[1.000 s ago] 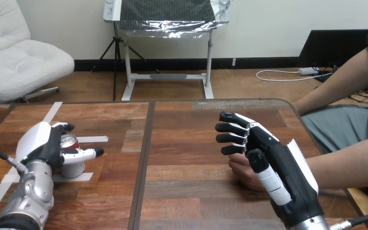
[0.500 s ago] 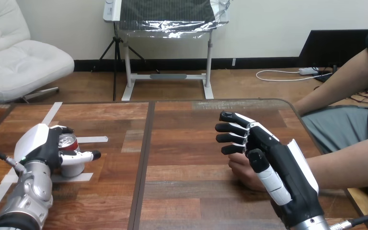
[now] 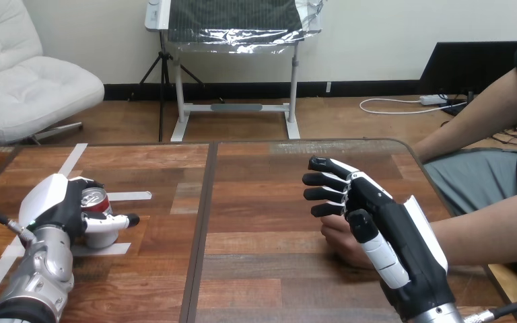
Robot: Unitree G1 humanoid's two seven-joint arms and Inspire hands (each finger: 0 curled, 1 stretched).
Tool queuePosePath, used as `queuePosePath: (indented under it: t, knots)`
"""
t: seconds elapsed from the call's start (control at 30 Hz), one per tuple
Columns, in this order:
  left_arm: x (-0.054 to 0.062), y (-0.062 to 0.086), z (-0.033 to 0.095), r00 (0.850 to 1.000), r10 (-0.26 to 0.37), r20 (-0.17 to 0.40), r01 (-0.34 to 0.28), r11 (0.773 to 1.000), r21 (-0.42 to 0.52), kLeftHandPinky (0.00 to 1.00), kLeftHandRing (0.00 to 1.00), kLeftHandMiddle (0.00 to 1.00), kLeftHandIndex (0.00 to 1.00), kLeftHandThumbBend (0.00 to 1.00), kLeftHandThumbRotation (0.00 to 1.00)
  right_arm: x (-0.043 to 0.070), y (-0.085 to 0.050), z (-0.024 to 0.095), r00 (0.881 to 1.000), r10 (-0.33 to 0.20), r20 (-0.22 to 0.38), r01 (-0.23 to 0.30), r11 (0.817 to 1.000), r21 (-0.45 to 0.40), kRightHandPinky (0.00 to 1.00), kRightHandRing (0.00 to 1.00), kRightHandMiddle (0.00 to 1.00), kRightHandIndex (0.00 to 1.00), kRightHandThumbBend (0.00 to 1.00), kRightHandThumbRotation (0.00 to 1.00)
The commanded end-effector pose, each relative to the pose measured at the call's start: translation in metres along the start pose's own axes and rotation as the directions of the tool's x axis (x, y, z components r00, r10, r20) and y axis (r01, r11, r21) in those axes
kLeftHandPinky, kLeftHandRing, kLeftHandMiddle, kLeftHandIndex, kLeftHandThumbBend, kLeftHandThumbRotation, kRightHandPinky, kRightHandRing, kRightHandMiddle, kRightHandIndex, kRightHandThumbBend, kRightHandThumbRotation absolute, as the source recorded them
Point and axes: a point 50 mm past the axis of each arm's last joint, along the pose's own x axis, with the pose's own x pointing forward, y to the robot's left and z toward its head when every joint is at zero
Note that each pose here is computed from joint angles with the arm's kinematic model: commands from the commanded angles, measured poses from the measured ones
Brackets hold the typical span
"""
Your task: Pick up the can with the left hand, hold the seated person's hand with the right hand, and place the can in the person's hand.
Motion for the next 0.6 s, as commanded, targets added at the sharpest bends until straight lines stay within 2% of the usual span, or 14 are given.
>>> queuePosePath:
  t: [0.0, 0.57]
  knots:
    - [0.0015, 0.0011, 0.0053, 1.0, -0.005, 0.008, 0.005, 1.0, 0.01, 0.68, 0.79, 0.81, 0.78, 0.78, 0.33, 0.0092, -0.0061, 0.0192, 0.994, -0.02, 0.108, 0.021, 1.0, -0.013, 0.68, 0.75, 0.79, 0.82, 0.98, 0.92]
    - [-0.0011, -0.0025, -0.0023, 1.0, 0.005, -0.018, -0.006, 0.999, -0.045, 0.67, 0.79, 0.81, 0.78, 0.74, 0.22, 0.0089, -0.0066, 0.0192, 0.994, -0.019, 0.111, 0.02, 1.0, -0.008, 0.68, 0.75, 0.79, 0.82, 0.97, 0.92]
